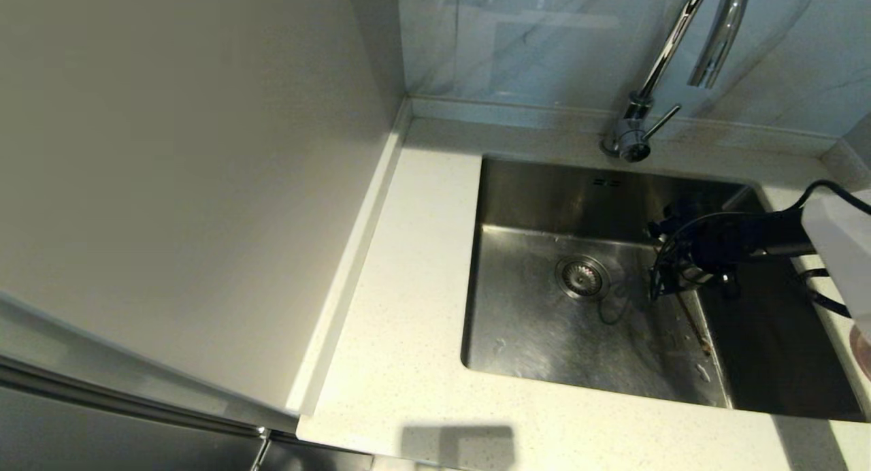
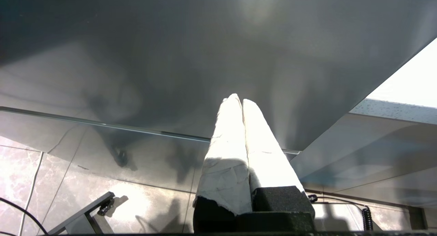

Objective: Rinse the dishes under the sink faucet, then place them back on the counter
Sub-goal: Put the chopsticks into the sink

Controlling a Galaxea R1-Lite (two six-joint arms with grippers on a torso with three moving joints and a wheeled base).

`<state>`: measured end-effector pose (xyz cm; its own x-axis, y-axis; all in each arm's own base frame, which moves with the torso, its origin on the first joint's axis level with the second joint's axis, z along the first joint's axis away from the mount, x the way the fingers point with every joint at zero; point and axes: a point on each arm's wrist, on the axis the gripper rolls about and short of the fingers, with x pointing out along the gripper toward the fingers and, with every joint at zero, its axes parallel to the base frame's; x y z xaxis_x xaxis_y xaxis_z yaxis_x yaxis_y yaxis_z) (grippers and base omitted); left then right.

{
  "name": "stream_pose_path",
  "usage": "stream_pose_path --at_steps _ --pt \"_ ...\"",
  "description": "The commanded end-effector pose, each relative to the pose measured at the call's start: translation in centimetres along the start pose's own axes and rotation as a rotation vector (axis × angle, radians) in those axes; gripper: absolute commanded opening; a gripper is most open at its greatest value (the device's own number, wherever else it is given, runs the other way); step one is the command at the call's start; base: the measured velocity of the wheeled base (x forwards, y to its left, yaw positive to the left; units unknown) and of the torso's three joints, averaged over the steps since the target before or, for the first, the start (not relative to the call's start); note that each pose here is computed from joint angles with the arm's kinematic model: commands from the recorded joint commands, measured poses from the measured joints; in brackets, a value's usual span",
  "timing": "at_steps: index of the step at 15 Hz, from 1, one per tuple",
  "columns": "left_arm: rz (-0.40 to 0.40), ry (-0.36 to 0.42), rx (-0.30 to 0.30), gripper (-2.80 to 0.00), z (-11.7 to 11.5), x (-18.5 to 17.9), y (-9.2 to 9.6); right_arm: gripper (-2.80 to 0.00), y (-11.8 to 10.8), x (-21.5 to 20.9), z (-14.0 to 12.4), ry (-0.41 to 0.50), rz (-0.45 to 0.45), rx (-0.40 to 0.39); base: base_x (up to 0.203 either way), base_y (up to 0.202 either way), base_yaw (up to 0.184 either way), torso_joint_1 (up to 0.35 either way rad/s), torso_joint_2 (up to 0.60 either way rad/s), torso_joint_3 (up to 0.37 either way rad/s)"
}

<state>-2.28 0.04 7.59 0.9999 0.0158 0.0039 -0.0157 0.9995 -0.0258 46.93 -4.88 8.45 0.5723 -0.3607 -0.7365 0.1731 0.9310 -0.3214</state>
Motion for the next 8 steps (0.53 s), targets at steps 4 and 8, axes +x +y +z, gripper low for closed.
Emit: stream_pose_path --at_steps 4,8 --pt "0.001 -0.004 0.000 -2.80 0.0 0.0 0.0 0.00 0.6 2.0 0.0 -0.003 -0.017 0.002 0.000 0.000 0.000 0.000 0.00 0.000" --pt "0.001 -0.004 0.000 -2.80 0.0 0.0 0.0 0.00 0.0 0.8 0.5 -0.025 -0.025 0.008 0.000 0.000 0.000 0.000 0.00 0.000"
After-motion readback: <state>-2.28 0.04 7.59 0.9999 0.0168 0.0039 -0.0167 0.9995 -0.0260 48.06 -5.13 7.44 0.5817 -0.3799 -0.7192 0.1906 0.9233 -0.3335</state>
